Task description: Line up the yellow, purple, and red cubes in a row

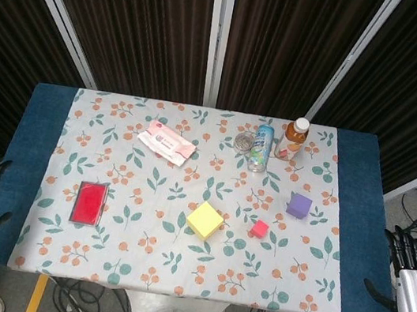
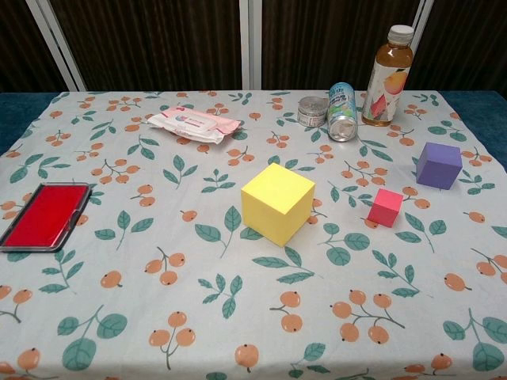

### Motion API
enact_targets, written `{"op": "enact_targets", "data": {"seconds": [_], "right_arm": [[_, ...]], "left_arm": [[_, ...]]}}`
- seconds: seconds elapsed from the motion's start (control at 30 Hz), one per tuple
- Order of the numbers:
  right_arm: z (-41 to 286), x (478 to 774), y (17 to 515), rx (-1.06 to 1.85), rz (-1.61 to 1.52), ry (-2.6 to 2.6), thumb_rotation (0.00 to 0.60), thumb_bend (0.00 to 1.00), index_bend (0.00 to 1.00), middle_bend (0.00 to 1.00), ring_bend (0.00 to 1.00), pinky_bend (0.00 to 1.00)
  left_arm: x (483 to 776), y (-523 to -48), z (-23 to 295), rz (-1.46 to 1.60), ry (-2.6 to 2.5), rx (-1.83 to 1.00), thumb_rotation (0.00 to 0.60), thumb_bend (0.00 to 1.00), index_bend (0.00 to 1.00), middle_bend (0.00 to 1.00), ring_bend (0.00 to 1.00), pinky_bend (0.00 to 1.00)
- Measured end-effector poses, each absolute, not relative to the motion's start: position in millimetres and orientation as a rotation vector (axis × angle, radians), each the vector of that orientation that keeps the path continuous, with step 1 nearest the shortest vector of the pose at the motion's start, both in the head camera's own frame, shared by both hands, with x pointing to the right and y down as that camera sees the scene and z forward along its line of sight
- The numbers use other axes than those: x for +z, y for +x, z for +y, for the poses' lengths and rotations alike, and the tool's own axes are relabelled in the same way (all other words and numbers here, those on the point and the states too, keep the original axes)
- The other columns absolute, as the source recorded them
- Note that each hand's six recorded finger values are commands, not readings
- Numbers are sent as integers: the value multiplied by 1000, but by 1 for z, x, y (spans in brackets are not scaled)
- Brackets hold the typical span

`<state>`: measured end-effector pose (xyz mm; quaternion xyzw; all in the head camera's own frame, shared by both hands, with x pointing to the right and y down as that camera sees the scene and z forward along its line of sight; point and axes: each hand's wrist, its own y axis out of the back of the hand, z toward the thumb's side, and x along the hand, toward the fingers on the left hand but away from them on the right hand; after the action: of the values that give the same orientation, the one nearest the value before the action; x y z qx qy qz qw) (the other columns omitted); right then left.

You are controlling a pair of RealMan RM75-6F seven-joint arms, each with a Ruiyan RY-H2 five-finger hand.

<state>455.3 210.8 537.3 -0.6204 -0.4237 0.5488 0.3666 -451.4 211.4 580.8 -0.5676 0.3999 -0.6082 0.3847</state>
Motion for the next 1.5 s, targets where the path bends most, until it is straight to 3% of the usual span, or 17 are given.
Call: {"op": "enact_targets", "data": {"seconds": [0.63,1.17,1.5], "right_arm": [[204,539,432,1316,-1006,-1677,600,125,0,5,0,0],[146,599,281,1060,-423,-1933,600,126,6,25,0,0],[130,642,192,941,-154,-1873,600,125,24,32,0,0]], "left_arm": [[578,-451,217,1021,-1448,-1559,600,137,165,192,141,156],[572,-453,217,1071,-1442,-1539,600,138,165,192,141,156],[569,-463,219,1095,-1421,-1565,600,138,165,192,141,156]]}}
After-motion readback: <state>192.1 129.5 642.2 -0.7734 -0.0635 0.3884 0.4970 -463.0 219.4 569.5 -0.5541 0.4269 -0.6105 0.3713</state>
